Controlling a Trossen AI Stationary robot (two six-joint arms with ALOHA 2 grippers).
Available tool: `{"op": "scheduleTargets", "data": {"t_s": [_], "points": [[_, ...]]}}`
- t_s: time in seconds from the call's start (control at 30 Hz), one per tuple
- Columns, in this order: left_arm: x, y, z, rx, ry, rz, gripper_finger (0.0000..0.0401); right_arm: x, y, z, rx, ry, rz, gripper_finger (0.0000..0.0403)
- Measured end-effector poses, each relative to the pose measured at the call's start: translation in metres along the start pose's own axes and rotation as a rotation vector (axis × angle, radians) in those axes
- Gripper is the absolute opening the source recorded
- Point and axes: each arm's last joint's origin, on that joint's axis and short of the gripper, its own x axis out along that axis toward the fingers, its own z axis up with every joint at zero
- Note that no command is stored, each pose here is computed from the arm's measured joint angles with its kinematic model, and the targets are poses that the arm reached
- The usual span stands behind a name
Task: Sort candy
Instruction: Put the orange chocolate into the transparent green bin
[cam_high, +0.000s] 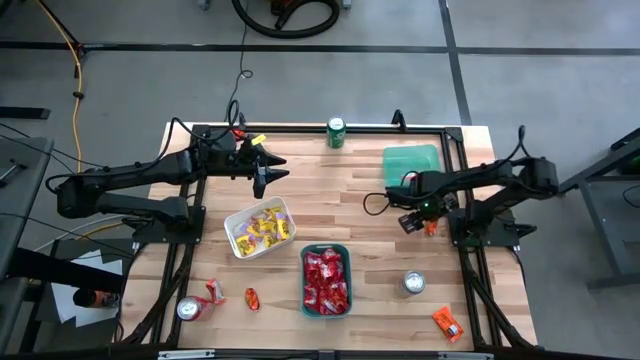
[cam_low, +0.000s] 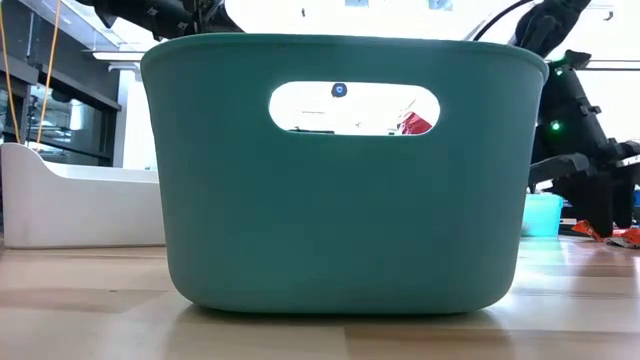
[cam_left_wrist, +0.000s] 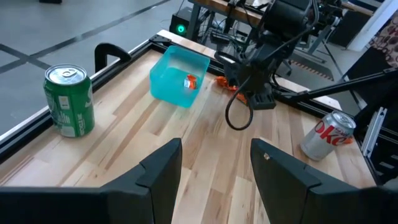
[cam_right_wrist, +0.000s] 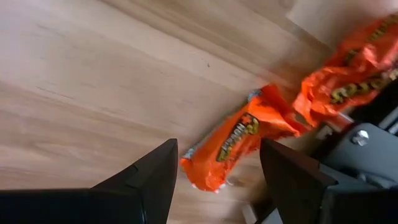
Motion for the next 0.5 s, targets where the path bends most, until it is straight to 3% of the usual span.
{"op": "scheduleTargets", "data": {"t_s": [0.17,0.5], "points": [[0.0,0.0,0.0,0.0,0.001,0.0,0.0177,0.007,0.007,-0.001,-0.036,0.01,-0.026,0.0183],[0.0,0.0,0.0,0.001,0.001,0.0,0.0177,0.009,0.015,-0.01,-0.089,0.011,-0.061,0.0013]]}}
